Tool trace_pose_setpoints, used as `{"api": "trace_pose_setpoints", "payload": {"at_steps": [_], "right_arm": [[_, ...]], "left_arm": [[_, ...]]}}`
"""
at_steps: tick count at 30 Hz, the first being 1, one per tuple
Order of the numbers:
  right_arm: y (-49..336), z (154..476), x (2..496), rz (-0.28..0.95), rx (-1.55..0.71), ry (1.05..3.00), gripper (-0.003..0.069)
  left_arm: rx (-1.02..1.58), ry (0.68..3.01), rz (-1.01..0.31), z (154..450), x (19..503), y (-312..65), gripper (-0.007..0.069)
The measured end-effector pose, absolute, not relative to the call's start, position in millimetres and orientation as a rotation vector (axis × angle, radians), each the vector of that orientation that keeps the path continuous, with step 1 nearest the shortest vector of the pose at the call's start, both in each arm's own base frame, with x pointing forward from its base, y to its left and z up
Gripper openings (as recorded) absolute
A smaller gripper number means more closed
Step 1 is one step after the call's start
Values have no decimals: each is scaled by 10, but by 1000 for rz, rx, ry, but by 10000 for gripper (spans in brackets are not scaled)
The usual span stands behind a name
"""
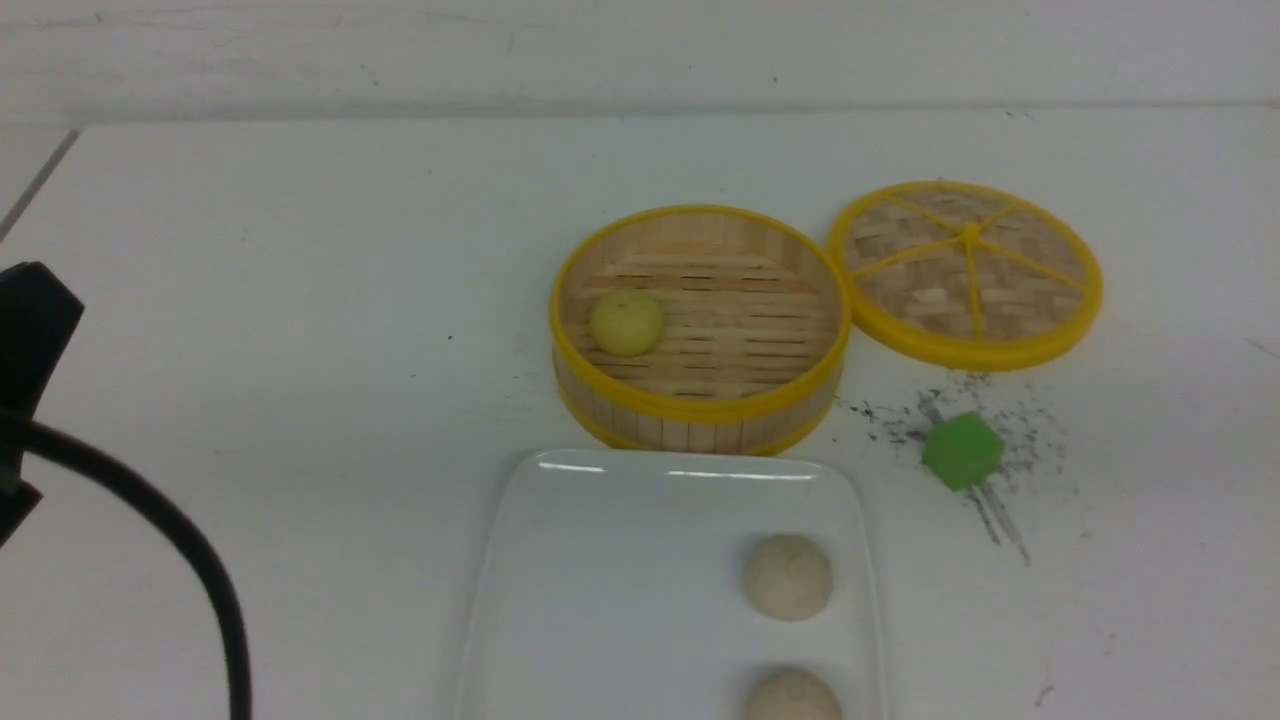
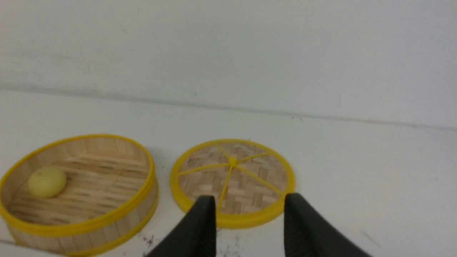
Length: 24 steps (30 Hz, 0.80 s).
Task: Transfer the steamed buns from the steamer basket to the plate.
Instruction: Use the left arm to grab the steamed stuffed bun that is closest to it
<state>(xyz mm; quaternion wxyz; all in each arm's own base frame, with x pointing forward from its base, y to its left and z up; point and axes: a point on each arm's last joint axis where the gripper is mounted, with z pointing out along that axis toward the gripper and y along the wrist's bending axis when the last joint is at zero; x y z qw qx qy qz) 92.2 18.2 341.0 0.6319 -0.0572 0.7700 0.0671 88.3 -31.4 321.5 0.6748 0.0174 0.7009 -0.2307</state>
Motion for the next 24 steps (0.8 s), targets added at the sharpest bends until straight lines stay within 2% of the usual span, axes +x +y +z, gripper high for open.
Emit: {"api": "trace_pose_setpoints", "payload": {"at_steps": [5,10,13,18,24], "right_arm": [[251,3225,852,176,-288,1838,284],[322,3178,821,197,-428,1853,284],[337,3167,811,210,-449,1861,284],[297,3099,810,133,-480,1913,284],[269,3058,821,112,-443,1939,284]], "left_arm": [[38,1576,-519,3215,883,-314,251],[38,1576,-519,3215,883,-314,251],[41,1577,-522,3214,882,-317,251],[45,1579,-525,3213,880,-321,251],[50,1581,-530,3212,878,-327,251]]}}
